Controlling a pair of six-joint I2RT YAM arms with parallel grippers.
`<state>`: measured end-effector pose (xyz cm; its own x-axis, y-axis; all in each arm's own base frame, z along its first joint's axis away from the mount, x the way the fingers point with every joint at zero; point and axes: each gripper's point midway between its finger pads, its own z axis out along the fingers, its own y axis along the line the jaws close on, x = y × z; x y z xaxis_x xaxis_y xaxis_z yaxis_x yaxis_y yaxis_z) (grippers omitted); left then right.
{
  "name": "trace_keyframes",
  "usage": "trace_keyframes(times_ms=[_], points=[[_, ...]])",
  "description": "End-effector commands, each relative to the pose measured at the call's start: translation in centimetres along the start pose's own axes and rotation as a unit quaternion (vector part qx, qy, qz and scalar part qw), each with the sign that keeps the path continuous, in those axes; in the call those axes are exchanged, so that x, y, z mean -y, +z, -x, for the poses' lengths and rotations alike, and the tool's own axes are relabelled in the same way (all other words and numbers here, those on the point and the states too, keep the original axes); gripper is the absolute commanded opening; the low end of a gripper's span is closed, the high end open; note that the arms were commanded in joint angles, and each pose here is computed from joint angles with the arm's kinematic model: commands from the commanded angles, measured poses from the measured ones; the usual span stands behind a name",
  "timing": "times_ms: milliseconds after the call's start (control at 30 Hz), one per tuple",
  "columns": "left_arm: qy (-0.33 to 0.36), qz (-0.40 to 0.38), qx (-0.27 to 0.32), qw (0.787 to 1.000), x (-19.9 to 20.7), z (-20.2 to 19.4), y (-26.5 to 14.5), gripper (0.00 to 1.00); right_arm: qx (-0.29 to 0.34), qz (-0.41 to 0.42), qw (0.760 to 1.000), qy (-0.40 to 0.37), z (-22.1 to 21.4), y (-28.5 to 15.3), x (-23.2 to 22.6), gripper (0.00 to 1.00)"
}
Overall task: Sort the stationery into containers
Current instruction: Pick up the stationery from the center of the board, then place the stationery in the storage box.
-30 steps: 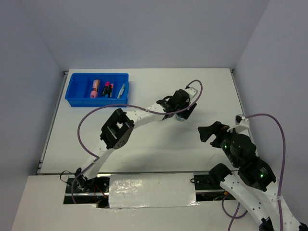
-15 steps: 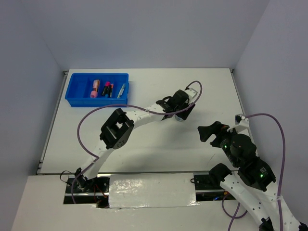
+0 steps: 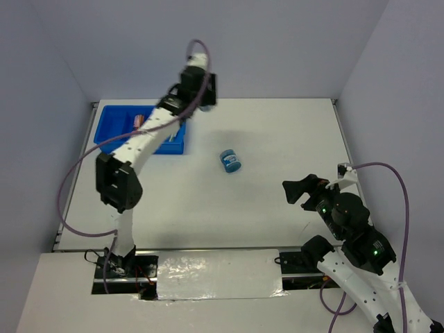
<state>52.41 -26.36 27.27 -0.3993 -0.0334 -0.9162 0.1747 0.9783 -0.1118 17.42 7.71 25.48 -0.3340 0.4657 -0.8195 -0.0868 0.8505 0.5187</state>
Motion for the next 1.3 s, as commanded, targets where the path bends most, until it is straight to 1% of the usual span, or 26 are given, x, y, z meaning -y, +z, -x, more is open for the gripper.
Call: trace_keyframes(times_ms=[0, 67, 100, 167, 233, 267, 300, 367, 400, 467, 600, 667, 767, 933, 1133, 1267], points=[[-0.102, 0.175, 0.036, 0.979, -16.3, 4.5, -2.5, 0.00, 0.014, 0.031, 0.999, -0.001, 0.5, 0.3, -1.2, 1.00], [-0.118, 0.195, 0.040, 0.973, -20.3, 4.9, -2.8, 0.00, 0.012, 0.040, 0.999, -0.002, 0.3, 0.5, -1.5, 1.00], [-0.128, 0.215, 0.037, 0.968, -23.8, 4.8, -2.9, 0.00, 0.007, 0.047, 0.999, -0.005, 0.1, 0.6, -1.7, 1.00], [-0.141, 0.217, 0.038, 0.965, -26.6, 5.0, -2.9, 0.00, 0.005, 0.052, 0.999, -0.005, -0.2, 0.9, -1.9, 1.00], [-0.169, 0.220, 0.035, 0.960, -30.7, 4.7, -3.0, 0.00, -0.001, 0.059, 0.998, -0.010, -0.7, 1.4, -2.1, 1.00], [-0.176, 0.219, 0.042, 0.959, -31.7, 4.9, -3.0, 0.00, -0.003, 0.060, 0.998, -0.012, -0.8, 1.5, -2.1, 1.00], [-0.187, 0.218, 0.040, 0.957, -33.7, 4.3, -3.1, 0.00, -0.005, 0.060, 0.998, -0.013, -0.9, 1.7, -2.2, 1.00], [-0.205, 0.205, 0.042, 0.956, -35.2, 3.8, -2.6, 0.00, -0.013, 0.063, 0.998, -0.019, -1.3, 2.3, -2.4, 1.00], [-0.215, 0.209, 0.045, 0.953, -36.8, 3.6, -2.8, 0.00, -0.016, 0.065, 0.998, -0.021, -1.5, 2.4, -2.4, 1.00], [-0.228, 0.213, 0.033, 0.950, -38.1, 2.1, -2.1, 0.00, -0.019, 0.066, 0.997, -0.025, -1.7, 2.9, -2.6, 1.00], [-0.216, 0.229, 0.014, 0.949, -39.3, -0.2, -1.0, 0.00, -0.023, 0.066, 0.997, -0.028, -2.0, 3.6, -2.7, 1.00], [-0.213, 0.240, 0.005, 0.947, -39.7, -1.3, -0.8, 0.04, -0.026, 0.069, 0.997, -0.028, -2.2, 3.8, -2.9, 1.00], [-0.204, 0.253, -0.002, 0.946, -40.8, -2.4, -0.3, 0.05, -0.033, 0.069, 0.997, -0.029, -2.6, 4.2, -2.9, 1.00], [-0.209, 0.261, -0.007, 0.942, -42.0, -3.2, 0.0, 0.07, -0.036, 0.071, 0.996, -0.030, -2.7, 4.4, -3.0, 1.00], [-0.195, 0.277, -0.013, 0.941, -43.0, -3.8, 0.5, 0.11, -0.041, 0.075, 0.996, -0.032, -2.9, 4.4, -3.2, 1.00], [-0.188, 0.284, -0.015, 0.940, -43.5, -4.2, 1.0, 0.16, -0.045, 0.077, 0.996, -0.032, -3.1, 4.6, -3.2, 1.00]])
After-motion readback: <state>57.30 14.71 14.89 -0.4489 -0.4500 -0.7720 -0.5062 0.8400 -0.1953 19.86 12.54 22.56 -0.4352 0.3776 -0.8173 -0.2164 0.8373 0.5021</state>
